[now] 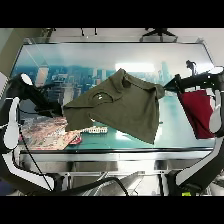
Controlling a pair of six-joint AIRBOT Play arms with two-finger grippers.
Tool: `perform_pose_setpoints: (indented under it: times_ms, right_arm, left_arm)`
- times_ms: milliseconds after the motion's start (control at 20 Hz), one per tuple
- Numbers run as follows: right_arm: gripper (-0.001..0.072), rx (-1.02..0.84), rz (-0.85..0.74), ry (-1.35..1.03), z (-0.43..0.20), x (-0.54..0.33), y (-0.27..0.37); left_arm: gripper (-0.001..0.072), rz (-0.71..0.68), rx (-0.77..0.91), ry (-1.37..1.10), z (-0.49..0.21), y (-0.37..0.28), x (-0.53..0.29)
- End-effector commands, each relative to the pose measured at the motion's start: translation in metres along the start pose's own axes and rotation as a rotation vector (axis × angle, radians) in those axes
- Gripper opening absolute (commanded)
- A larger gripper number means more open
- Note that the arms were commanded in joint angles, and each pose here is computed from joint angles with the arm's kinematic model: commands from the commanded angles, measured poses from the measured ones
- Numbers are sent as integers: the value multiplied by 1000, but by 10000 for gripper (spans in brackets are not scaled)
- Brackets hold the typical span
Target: Fold the shirts.
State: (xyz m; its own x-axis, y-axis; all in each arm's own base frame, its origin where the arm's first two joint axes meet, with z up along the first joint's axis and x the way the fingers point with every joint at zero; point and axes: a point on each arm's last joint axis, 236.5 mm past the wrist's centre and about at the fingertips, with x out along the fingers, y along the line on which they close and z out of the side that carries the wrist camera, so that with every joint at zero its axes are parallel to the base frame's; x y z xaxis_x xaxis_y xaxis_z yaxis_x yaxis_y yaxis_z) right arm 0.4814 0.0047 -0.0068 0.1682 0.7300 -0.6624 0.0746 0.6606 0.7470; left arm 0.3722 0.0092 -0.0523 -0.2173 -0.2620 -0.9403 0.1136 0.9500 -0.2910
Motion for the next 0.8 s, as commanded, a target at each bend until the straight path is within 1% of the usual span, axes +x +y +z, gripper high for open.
perform_pose_setpoints:
  times_ms: [0,50,150,250,300,450,650,700,750]
  right_arm:
    - [226,80,-59,148,-62,7,-19]
    - [226,98,-50,181,-80,12,-20]
    - [226,119,-27,233,-117,19,-19]
    - [226,123,-15,254,-142,20,-15]
    - [226,123,-14,252,-152,20,-13]
    - [226,131,-40,230,-178,20,-14]
    - [226,162,-84,215,-219,33,-25]
    - [227,180,-92,207,-227,38,-29]
    - [227,205,-98,193,-236,46,-34]
  left_arm:
    - [708,74,41,-194,45,20,-17]
    - [708,62,62,-217,53,19,-14]
    - [708,-15,98,-220,65,9,5]
    - [708,-94,110,-192,76,1,27]
    - [708,-109,117,-176,81,0,36]
    - [708,-124,166,-122,94,-7,52]
    - [706,-98,239,-164,120,-23,43]
    - [659,-93,250,-176,124,-27,38]
    - [522,-91,258,-179,125,-29,36]
